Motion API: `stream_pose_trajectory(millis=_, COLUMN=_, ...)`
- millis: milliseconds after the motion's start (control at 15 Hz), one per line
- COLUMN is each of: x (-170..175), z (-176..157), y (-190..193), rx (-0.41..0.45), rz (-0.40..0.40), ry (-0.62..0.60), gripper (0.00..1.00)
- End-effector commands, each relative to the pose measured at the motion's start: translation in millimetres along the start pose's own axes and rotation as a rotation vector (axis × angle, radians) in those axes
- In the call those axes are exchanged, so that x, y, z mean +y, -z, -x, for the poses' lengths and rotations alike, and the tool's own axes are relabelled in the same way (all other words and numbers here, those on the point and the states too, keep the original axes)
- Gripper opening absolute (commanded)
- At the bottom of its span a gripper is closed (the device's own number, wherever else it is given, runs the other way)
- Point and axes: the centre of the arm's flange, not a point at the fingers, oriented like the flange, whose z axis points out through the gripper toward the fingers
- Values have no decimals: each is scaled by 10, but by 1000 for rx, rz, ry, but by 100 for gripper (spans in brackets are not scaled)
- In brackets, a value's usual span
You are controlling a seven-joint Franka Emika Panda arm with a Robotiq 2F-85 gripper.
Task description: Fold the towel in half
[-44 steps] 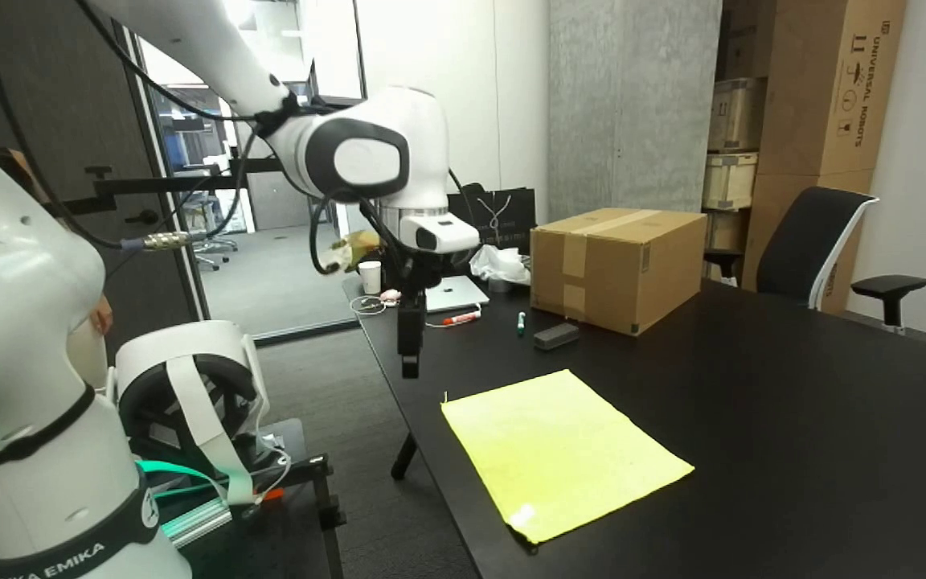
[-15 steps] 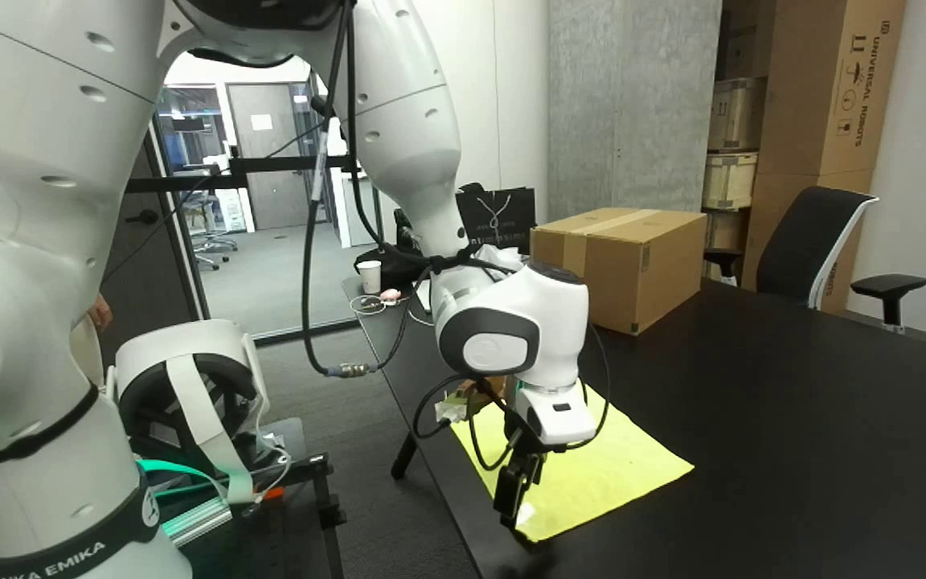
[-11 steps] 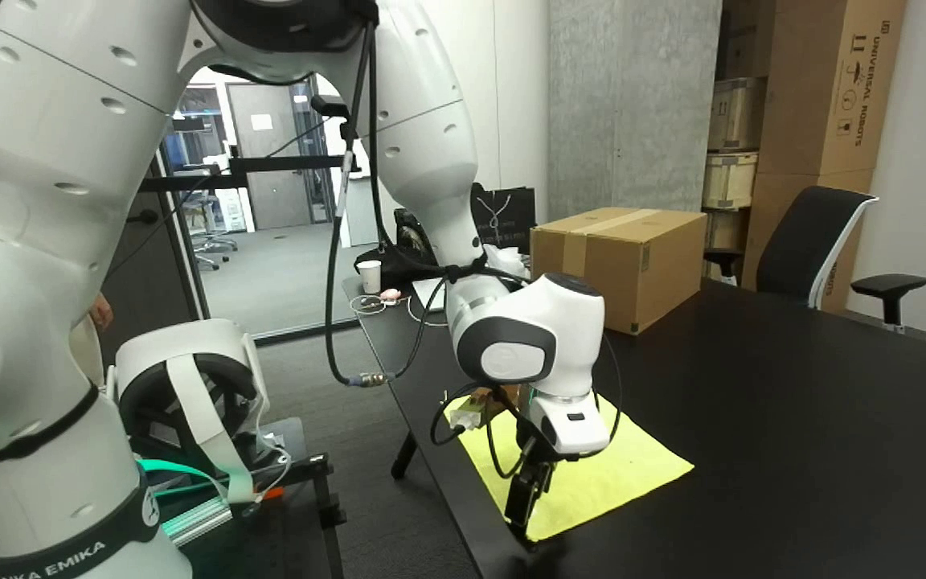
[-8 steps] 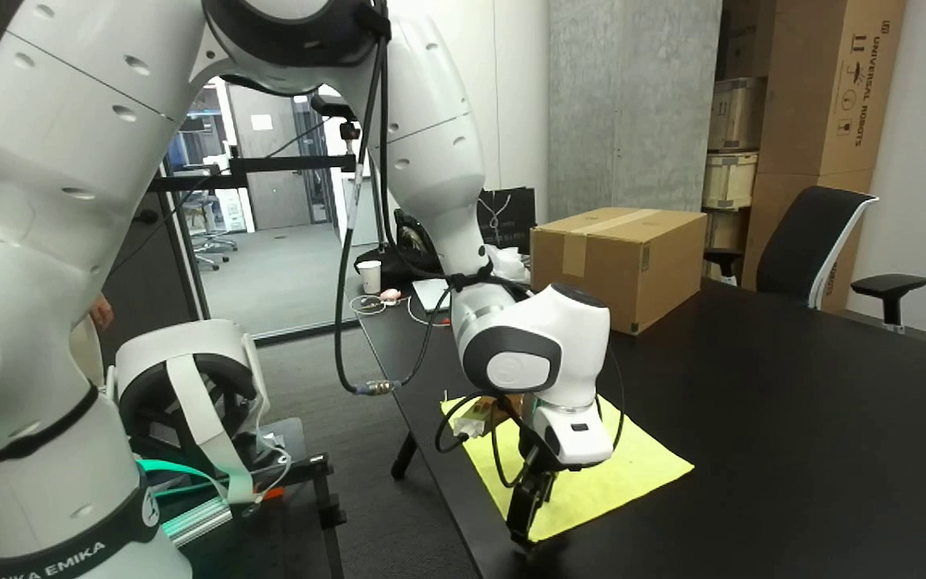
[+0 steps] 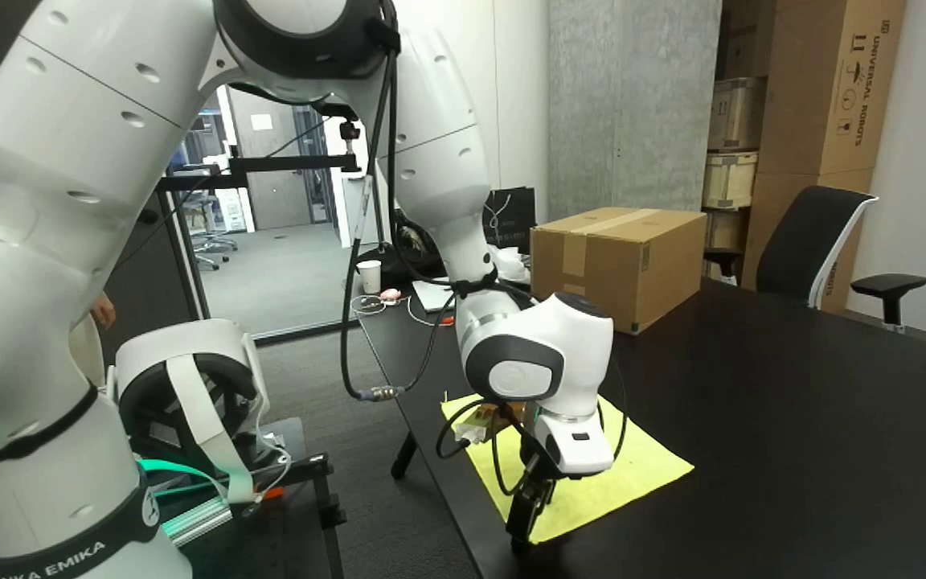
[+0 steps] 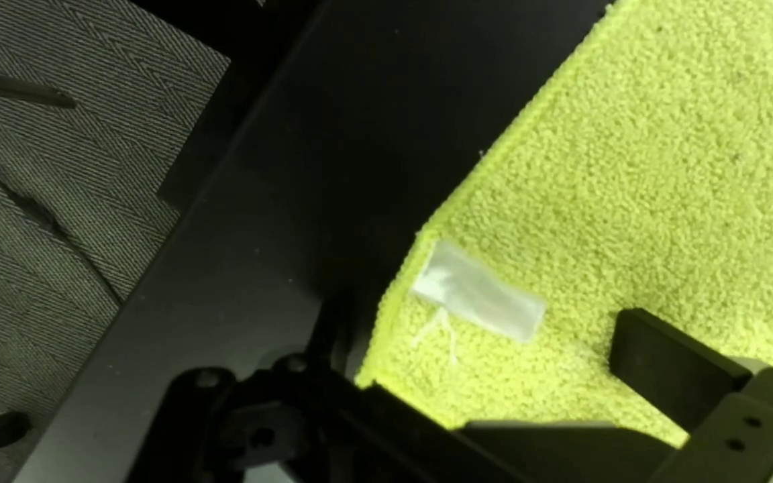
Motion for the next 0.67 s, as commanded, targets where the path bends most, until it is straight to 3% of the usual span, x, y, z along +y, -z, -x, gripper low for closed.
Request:
stream_pose_trajectory(millis=0, x=-5, z=29, y=-64, rx=-18, rz=-15, ry=-9, gripper=100)
stream_pose_trajectory(millis=67, x=-2, z=38, y=-55, rx=-17, rz=-16, ry=-10, gripper=96)
stream_pose_trajectory(millis=200, x=10, z=62, y=-20, rx=-19, rz=-24, ry=-9, gripper=75)
stream_pose_trajectory(millis=400, x=13, z=90, y=29, rx=-18, rz=-35, ry=-12, gripper=55)
stream_pose_trajectory(millis=600, x=7, z=141, y=93, rx=-16, rz=-50, ry=-16, gripper=43)
